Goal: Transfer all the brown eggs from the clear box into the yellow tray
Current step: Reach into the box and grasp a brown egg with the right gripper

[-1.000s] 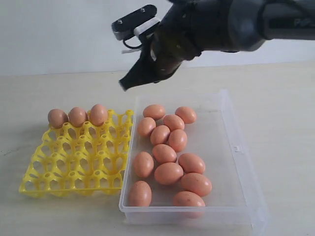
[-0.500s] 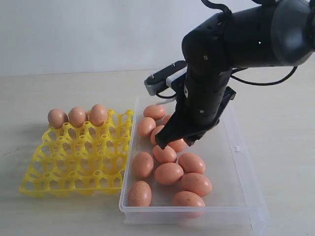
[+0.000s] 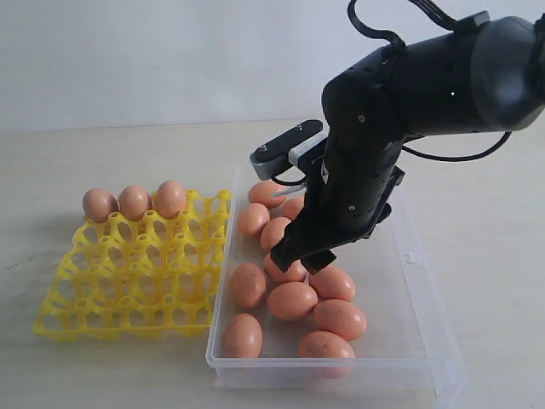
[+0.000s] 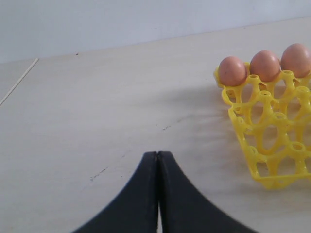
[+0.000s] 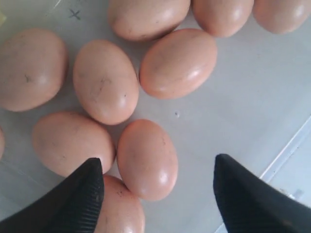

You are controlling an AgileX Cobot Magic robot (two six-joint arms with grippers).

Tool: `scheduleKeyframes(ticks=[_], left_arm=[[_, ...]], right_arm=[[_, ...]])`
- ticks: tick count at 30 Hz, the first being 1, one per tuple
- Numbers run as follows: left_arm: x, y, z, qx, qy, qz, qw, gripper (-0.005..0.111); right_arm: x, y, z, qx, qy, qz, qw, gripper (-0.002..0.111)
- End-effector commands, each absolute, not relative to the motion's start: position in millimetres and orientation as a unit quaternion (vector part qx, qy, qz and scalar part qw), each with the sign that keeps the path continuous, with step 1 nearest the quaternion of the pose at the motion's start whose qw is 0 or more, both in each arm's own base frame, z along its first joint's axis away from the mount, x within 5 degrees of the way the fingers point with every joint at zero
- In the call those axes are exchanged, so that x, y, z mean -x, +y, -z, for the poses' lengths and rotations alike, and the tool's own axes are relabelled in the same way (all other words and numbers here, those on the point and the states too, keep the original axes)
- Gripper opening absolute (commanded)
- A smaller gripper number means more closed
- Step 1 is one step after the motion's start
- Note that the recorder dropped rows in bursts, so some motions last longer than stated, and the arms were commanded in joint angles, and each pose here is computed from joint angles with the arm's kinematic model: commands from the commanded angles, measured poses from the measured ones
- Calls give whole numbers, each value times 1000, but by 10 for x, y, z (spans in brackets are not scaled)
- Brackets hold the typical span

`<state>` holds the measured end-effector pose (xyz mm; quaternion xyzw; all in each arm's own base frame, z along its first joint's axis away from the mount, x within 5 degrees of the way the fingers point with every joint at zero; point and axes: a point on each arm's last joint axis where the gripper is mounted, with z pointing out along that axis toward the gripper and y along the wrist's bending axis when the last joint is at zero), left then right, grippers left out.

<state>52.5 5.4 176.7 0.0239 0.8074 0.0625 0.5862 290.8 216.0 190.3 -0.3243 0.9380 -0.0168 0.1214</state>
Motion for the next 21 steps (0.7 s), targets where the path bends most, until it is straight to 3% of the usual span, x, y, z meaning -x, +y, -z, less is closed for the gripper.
scheduleKeyframes(ticks=[1, 11, 13, 17, 18, 21], left_arm=[[-524, 50, -1792, -24, 802, -59, 594, 0], [-524, 50, -1792, -24, 802, -59, 594, 0], [-524, 50, -1792, -24, 802, -59, 594, 0], [-524, 50, -1792, -24, 802, -59, 594, 0], [-524, 50, -1792, -24, 802, -59, 594, 0], [-524, 50, -1792, -24, 802, -59, 594, 0]], right_arm=[[-2953, 2163, -1727, 336, 935, 26, 109, 63], [-3046, 2171, -1230, 348, 934, 48, 70, 58], [-3050, 2167, -1204, 351, 932, 52, 68, 48], [-3052, 2168, -1287, 350, 932, 50, 78, 6], [-3056, 2174, -1347, 349, 932, 45, 89, 0], [-3066, 2194, -1592, 345, 928, 25, 137, 0]])
